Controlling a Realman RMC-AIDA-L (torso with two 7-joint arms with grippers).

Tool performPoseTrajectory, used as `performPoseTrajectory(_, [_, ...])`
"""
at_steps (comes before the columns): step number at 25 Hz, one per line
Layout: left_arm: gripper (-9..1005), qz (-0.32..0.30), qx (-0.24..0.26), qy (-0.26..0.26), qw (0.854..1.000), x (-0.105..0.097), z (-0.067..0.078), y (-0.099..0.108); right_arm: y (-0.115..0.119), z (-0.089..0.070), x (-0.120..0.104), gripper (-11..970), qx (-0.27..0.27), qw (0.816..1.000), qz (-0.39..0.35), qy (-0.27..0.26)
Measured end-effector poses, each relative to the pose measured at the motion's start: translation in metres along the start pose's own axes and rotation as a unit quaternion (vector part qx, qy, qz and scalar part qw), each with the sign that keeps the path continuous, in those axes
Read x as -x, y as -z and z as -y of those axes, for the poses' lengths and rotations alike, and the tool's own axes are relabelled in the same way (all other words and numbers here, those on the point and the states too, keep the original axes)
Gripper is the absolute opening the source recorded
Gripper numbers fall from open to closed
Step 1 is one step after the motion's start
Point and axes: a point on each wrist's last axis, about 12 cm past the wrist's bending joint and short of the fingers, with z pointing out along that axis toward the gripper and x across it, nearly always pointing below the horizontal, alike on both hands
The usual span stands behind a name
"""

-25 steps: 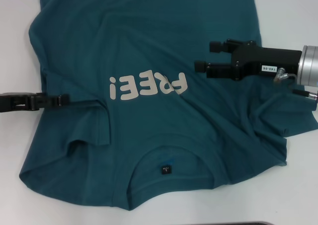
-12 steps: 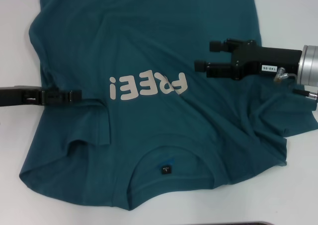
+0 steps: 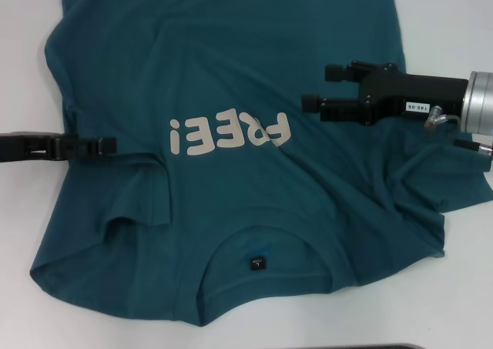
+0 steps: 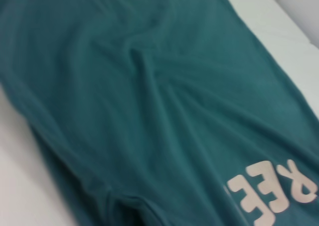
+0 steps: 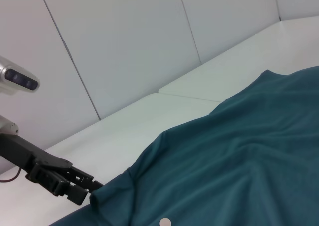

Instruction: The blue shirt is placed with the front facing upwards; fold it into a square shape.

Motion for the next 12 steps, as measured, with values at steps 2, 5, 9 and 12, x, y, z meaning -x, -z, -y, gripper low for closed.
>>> performPoseTrajectory(2, [923,-0.003,0.006,0.003,1.000,-0.0001,-0.0013,0.0009,0.0001,0.0000,0.0001,908,0.000,1.000,0.000,0.000])
performPoseTrajectory(5, [922,-0.012,0.009,0.004,1.000,0.0008,-0.0003,0.0026,-0.0002,-0.0004,0.0001,908,0.001,1.000,0.000,0.000])
performPoseTrajectory(9, [920,-0.015,0.009,-0.001,1.000,0.0041,0.0033,0.0034,-0.0002,-0.0006,0.0001,908,0.002,1.000,0.001,0.000])
performPoseTrajectory(12, [920,-0.020,0.010,0.001,1.000,0.0050,0.0039,0.0022,-0.0004,-0.0007,0.0001,908,0.002,1.000,0.001,0.000])
